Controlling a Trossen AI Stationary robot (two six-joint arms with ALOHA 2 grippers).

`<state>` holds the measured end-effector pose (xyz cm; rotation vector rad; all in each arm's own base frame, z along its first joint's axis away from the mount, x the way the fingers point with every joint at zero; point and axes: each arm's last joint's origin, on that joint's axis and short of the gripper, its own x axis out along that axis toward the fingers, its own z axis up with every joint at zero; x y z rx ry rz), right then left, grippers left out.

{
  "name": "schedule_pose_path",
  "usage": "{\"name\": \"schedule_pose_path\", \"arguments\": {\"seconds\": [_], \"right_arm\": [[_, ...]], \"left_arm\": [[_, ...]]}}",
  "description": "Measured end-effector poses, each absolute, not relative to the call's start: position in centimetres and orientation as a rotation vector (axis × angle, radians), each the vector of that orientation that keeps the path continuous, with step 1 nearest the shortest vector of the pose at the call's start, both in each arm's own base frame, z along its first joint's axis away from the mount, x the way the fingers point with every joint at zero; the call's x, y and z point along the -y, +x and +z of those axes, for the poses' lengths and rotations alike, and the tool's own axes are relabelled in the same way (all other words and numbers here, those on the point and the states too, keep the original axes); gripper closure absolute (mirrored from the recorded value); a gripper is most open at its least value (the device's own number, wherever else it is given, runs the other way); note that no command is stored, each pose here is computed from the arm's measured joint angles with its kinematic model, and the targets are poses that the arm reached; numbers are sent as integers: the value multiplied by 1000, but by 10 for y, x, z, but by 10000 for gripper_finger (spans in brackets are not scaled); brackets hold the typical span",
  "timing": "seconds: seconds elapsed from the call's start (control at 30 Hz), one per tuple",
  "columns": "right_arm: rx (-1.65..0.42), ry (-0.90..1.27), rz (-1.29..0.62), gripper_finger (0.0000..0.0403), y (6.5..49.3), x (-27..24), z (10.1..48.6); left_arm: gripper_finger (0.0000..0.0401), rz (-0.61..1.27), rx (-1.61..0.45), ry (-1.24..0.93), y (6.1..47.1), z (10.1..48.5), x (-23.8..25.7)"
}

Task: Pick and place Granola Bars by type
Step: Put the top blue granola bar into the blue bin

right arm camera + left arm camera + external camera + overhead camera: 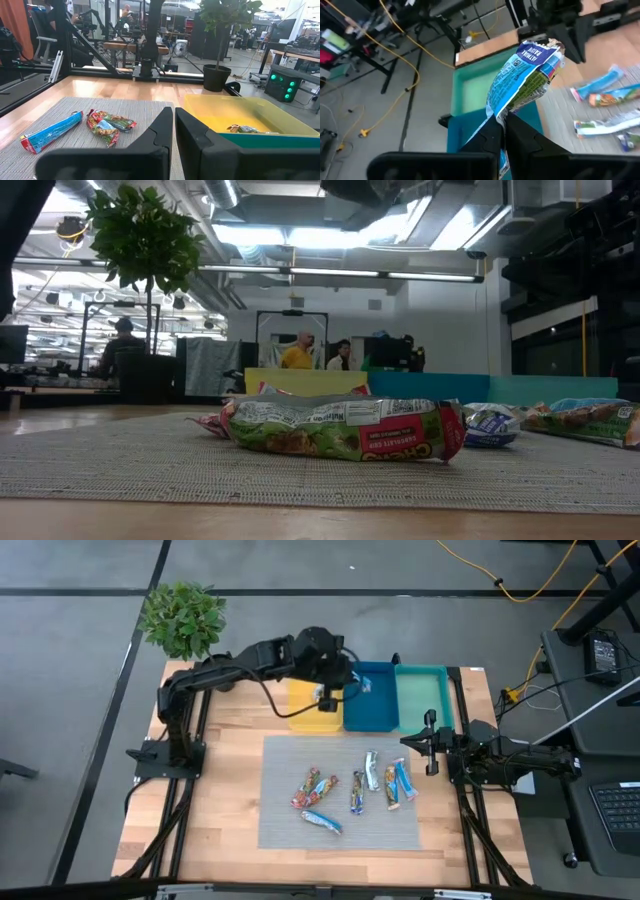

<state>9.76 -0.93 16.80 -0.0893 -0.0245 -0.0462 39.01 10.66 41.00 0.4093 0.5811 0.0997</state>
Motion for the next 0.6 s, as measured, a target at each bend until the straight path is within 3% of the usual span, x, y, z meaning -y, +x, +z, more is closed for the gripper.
{"name": "schedule_pose_path", "arguments": {"seconds": [0.3, 0.6], "right_arm": [[25, -89, -46, 379, 98, 9, 168], [16, -88, -47, 379, 98, 9, 167]], "left_arm": [[395, 130, -581, 394, 400, 399, -135], [395, 143, -527, 392, 428, 411, -160]]}}
